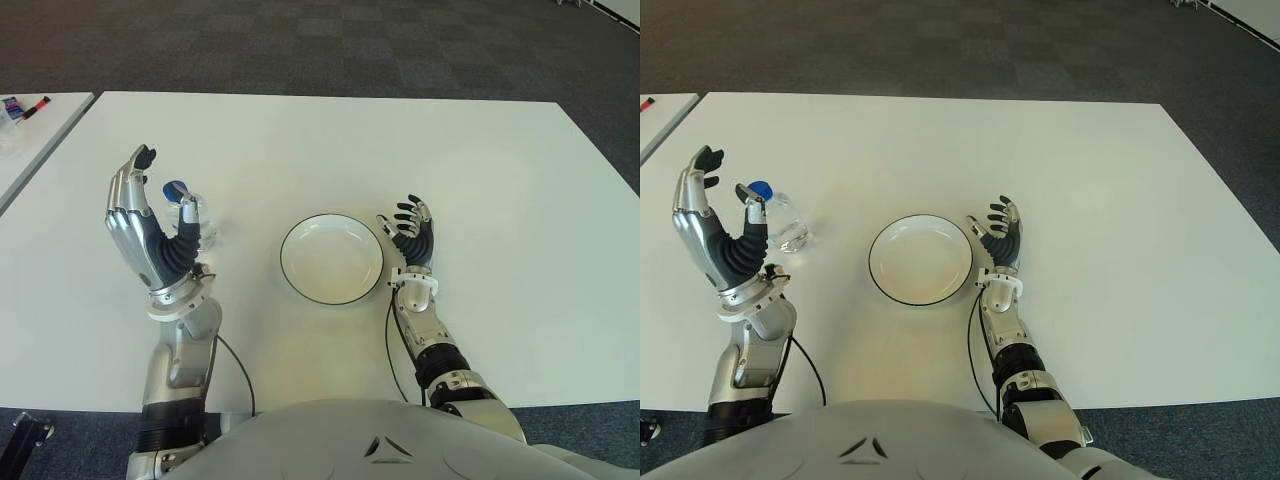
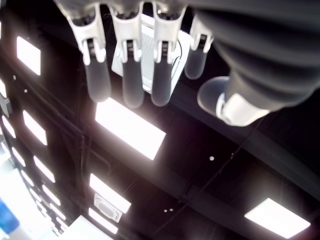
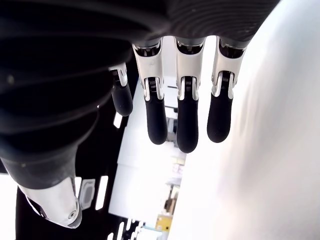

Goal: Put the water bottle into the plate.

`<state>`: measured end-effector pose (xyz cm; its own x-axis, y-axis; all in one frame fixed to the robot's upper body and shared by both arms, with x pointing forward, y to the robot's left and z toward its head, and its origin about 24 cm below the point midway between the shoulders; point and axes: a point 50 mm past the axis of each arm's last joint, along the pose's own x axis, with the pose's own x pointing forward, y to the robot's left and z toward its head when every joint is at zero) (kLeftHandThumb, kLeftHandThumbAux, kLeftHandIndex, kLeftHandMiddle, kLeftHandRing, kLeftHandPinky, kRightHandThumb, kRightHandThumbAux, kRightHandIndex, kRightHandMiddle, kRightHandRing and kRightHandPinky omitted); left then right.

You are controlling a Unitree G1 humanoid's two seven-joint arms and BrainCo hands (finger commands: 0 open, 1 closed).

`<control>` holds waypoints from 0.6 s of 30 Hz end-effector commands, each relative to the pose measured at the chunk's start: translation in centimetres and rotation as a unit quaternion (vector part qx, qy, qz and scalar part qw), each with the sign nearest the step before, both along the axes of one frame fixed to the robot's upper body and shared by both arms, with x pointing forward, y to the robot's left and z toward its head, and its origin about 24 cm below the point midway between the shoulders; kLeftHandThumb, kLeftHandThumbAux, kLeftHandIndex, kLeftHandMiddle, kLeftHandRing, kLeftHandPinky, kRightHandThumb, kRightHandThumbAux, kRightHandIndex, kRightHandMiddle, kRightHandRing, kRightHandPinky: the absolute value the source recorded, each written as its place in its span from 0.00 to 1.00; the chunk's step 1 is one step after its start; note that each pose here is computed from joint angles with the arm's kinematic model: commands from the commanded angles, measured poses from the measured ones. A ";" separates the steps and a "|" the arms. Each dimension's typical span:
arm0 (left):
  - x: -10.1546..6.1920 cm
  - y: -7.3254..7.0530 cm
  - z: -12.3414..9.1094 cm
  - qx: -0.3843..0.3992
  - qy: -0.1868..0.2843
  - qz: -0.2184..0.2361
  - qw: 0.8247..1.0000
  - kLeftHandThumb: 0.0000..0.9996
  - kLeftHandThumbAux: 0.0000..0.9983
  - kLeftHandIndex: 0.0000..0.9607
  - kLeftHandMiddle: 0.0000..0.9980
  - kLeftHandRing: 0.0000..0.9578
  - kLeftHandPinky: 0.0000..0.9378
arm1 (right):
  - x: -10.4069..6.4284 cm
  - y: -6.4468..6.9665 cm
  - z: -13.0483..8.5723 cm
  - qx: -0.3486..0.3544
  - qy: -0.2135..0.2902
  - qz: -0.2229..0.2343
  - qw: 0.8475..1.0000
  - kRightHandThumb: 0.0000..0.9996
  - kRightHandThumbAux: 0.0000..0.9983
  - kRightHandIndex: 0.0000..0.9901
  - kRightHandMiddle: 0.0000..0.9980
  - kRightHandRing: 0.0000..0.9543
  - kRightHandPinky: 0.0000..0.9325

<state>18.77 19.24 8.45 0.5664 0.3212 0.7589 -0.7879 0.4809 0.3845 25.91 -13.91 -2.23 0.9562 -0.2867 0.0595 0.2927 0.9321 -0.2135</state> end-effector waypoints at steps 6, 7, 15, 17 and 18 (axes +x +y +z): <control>0.2 0.0 -0.1 0.001 0.005 -0.001 1.000 0.64 0.53 0.18 0.28 0.31 0.35 | -0.7 0.0 -1.0 0.001 0.026 -0.002 1.000 0.70 0.72 0.17 0.33 0.39 0.44; 0.2 0.0 -0.1 0.001 0.005 -0.001 1.000 0.64 0.53 0.18 0.28 0.31 0.35 | -0.7 0.0 -1.0 0.001 0.026 -0.002 1.000 0.70 0.72 0.17 0.34 0.39 0.44; 0.2 0.0 -0.1 0.001 0.006 -0.001 1.000 0.64 0.53 0.18 0.28 0.31 0.35 | -0.7 -0.1 -1.0 -0.002 0.028 -0.001 1.000 0.68 0.73 0.17 0.34 0.39 0.43; 0.2 -0.1 -0.1 0.001 0.006 -0.001 1.000 0.64 0.53 0.18 0.28 0.31 0.35 | -0.7 -0.1 -1.0 -0.003 0.028 -0.002 1.000 0.67 0.73 0.17 0.33 0.39 0.43; 0.2 -0.1 -0.1 0.001 0.006 -0.001 1.000 0.64 0.53 0.18 0.28 0.31 0.35 | -0.7 -0.1 -1.0 -0.003 0.028 -0.002 1.000 0.67 0.73 0.17 0.33 0.39 0.43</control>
<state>18.86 19.28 8.41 0.5769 0.3162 0.7531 -0.7817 0.4811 0.3968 25.83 -13.95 -2.22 0.9562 -0.2864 0.0609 0.2928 0.9318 -0.2144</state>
